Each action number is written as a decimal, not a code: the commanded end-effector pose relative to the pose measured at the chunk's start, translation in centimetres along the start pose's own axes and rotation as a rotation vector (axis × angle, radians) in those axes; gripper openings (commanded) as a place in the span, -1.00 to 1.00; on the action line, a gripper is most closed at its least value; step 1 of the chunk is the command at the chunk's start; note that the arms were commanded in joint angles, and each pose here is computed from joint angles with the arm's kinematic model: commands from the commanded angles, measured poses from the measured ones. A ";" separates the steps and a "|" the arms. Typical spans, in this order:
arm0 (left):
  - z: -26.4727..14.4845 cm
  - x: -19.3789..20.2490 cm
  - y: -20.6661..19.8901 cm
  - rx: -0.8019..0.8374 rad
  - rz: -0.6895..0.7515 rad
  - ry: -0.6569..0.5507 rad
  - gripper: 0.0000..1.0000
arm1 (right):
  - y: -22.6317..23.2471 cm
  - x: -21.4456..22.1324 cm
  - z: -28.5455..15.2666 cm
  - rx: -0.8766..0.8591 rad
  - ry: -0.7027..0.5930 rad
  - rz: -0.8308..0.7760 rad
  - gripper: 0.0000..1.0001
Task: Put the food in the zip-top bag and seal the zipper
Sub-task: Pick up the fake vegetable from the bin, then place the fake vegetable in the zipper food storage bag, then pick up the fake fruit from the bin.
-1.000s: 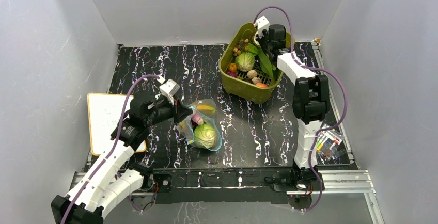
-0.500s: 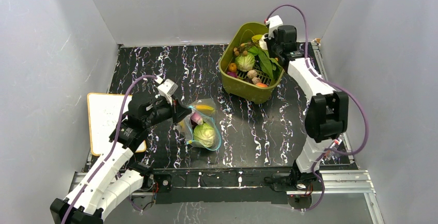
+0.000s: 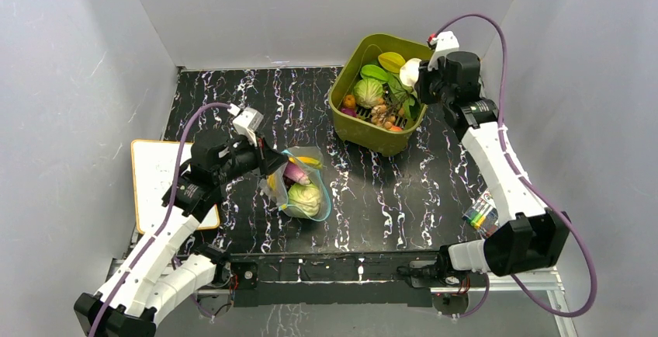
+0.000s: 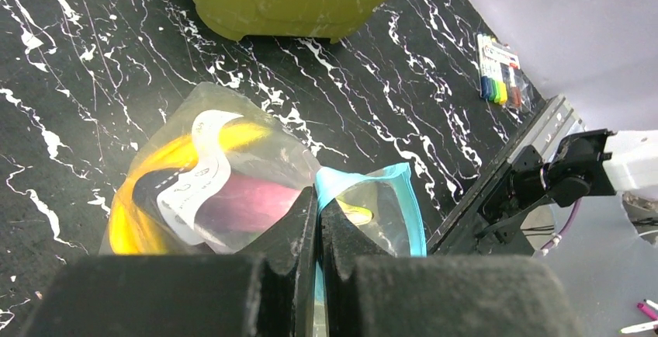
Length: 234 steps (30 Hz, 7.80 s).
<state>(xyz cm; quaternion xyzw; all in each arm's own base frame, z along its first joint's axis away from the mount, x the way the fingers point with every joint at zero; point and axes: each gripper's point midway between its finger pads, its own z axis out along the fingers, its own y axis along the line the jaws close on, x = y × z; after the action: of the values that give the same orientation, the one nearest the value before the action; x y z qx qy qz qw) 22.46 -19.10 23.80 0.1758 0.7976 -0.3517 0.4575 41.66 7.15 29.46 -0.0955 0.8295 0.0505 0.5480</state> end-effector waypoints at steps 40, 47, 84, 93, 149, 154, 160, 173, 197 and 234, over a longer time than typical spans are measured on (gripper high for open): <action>0.4 -5.3 -1.1 -0.044 -0.184 -0.047 -1.00 | 28.2 2.7 -16.6 -0.859 -0.057 0.209 -0.95; 0.5 -5.4 -1.0 -0.052 -0.195 -0.051 -1.00 | 31.7 5.9 -18.0 -0.932 0.019 0.221 -0.94; -0.1 -5.2 -2.6 0.024 -0.256 -0.066 -1.00 | 36.9 9.9 -8.8 -0.748 0.107 0.141 -0.76; -0.2 -5.3 -2.5 0.014 -0.251 -0.068 -1.00 | 37.8 14.2 -8.3 -0.828 0.168 0.023 -0.68; 0.9 1.4 -0.6 0.101 0.134 0.021 -1.00 | 3.0 -1.1 17.1 0.078 0.017 -0.068 0.40; 0.9 1.5 -0.5 0.098 0.135 0.022 -1.00 | 2.7 -1.5 19.8 0.004 -0.005 -0.105 0.54; 0.9 1.6 -0.5 0.096 0.134 0.026 -1.00 | 3.4 -1.8 22.6 -0.061 -0.026 -0.206 0.71; 1.2 1.8 -0.2 0.089 0.127 0.036 -1.00 | 3.2 1.3 27.3 -0.064 0.004 -0.283 0.84; 1.2 1.8 -0.1 0.083 0.127 0.040 -1.00 | 0.5 3.8 30.1 0.079 0.043 -0.347 0.08; 0.8 1.6 0.5 0.037 0.126 0.015 -1.00 | 0.1 -2.7 18.8 0.126 -0.089 -0.208 -0.29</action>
<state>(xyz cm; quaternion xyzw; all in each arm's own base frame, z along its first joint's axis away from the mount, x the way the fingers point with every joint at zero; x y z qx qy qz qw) 22.49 -19.72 21.74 0.2368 0.7855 -0.3433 0.4573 60.61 11.64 17.37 -0.1848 0.8288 -0.0656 0.5241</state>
